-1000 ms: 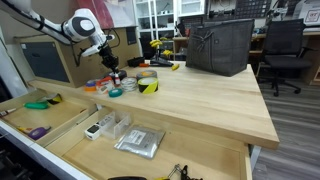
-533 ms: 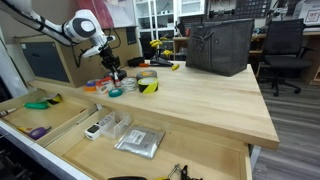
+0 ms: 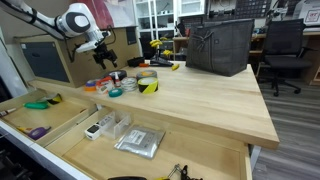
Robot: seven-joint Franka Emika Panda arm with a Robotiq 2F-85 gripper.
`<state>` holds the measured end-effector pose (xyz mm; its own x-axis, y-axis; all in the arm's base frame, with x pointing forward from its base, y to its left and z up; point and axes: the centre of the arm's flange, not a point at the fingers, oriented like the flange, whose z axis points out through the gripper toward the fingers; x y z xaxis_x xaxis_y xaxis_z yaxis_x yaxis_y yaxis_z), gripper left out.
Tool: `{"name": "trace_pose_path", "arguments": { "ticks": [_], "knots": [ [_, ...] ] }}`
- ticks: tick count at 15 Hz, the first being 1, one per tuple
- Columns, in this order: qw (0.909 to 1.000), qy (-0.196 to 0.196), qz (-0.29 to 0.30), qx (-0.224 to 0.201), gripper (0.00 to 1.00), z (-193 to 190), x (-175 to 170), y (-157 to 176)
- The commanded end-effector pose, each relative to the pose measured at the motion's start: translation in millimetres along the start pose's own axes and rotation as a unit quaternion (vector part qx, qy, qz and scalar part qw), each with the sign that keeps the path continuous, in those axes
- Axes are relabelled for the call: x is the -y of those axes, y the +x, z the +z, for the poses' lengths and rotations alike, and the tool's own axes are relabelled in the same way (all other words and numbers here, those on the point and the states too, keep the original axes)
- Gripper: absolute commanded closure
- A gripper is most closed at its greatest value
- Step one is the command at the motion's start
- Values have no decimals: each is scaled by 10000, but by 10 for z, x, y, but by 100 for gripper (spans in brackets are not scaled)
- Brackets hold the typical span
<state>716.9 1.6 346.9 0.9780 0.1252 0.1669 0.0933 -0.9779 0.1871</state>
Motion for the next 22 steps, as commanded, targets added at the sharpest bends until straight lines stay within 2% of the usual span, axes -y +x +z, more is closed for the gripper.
{"name": "trace_pose_path", "arguments": {
  "ticks": [1,5,9,13,16,22],
  "knots": [
    [9958,572,-715,74,0,-487,200,-274],
    [9847,1112,-1284,382,0,-785,608,-446],
    [9742,1442,-1448,962,0,-908,859,-773],
    [9726,1487,-1213,1316,0,-890,1091,-1205],
    [9758,1429,-833,1433,0,-976,1193,-1479],
    [9824,1230,-147,1399,0,-1398,1081,-1813]
  ]
}}
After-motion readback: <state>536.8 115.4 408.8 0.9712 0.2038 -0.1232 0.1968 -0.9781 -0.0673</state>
